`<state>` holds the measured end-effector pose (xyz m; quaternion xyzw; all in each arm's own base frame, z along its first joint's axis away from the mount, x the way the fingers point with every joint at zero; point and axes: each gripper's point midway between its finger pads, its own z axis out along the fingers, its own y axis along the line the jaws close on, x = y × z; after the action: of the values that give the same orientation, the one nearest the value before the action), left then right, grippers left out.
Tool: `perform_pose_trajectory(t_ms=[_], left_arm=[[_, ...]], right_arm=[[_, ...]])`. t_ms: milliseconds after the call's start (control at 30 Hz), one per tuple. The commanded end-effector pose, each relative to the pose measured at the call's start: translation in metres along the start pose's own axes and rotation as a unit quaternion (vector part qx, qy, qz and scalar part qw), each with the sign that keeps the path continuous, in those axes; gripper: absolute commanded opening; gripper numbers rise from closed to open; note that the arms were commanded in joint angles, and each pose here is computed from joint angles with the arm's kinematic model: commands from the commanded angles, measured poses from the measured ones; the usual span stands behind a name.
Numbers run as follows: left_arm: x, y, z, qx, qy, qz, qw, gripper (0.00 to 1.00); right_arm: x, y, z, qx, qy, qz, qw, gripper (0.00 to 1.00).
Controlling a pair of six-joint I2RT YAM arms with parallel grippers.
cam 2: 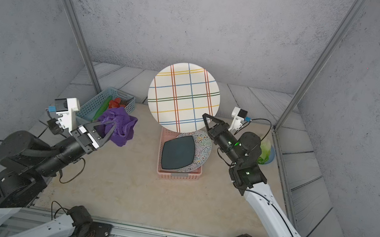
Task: Wipe the wet plate dry
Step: Wipe the plate with towel.
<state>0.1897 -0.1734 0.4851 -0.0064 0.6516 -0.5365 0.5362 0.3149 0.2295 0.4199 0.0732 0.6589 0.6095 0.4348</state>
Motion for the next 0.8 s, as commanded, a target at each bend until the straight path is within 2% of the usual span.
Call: perform_pose_trajectory(t_ms=[0, 233, 400, 467, 533, 567, 667, 767], left_arm=[[0.048, 0.063, 0.035, -0.115, 0.113, 0.093, 0.983, 0.0], [0.042, 0.098, 0.068, -0.19, 0.115, 0.126, 0.967, 0.0], [0.015, 0.119, 0.072, -0.232, 0.106, 0.121, 0.959, 0.0], [0.024, 0.109, 0.086, -0.184, 0.139, 0.134, 0.964, 0.0], [0.061, 0.081, 0.106, -0.067, 0.214, 0.127, 0.966, 0.0], [0.077, 0.071, 0.111, -0.031, 0.241, 0.122, 0.962, 0.0], [0.124, 0.061, 0.114, 0.009, 0.298, 0.133, 0.945, 0.0], [0.142, 0.067, 0.102, 0.009, 0.311, 0.139, 0.94, 0.0]], right_arm=[[0.006, 0.029, -0.011, -0.012, 0.022, -0.078, 0.997, 0.0], [0.03, 0.033, -0.021, -0.044, 0.056, -0.097, 0.993, 0.0], [0.081, 0.028, -0.035, -0.066, 0.122, -0.127, 0.982, 0.0], [0.099, 0.03, -0.038, -0.078, 0.141, -0.137, 0.977, 0.0], [0.099, 0.034, -0.036, -0.09, 0.133, -0.128, 0.979, 0.0], [0.094, 0.038, -0.035, -0.095, 0.12, -0.125, 0.98, 0.0], [0.07, 0.045, -0.03, -0.09, 0.062, -0.113, 0.987, 0.0], [0.046, 0.052, -0.03, -0.066, 0.03, -0.113, 0.991, 0.0]])
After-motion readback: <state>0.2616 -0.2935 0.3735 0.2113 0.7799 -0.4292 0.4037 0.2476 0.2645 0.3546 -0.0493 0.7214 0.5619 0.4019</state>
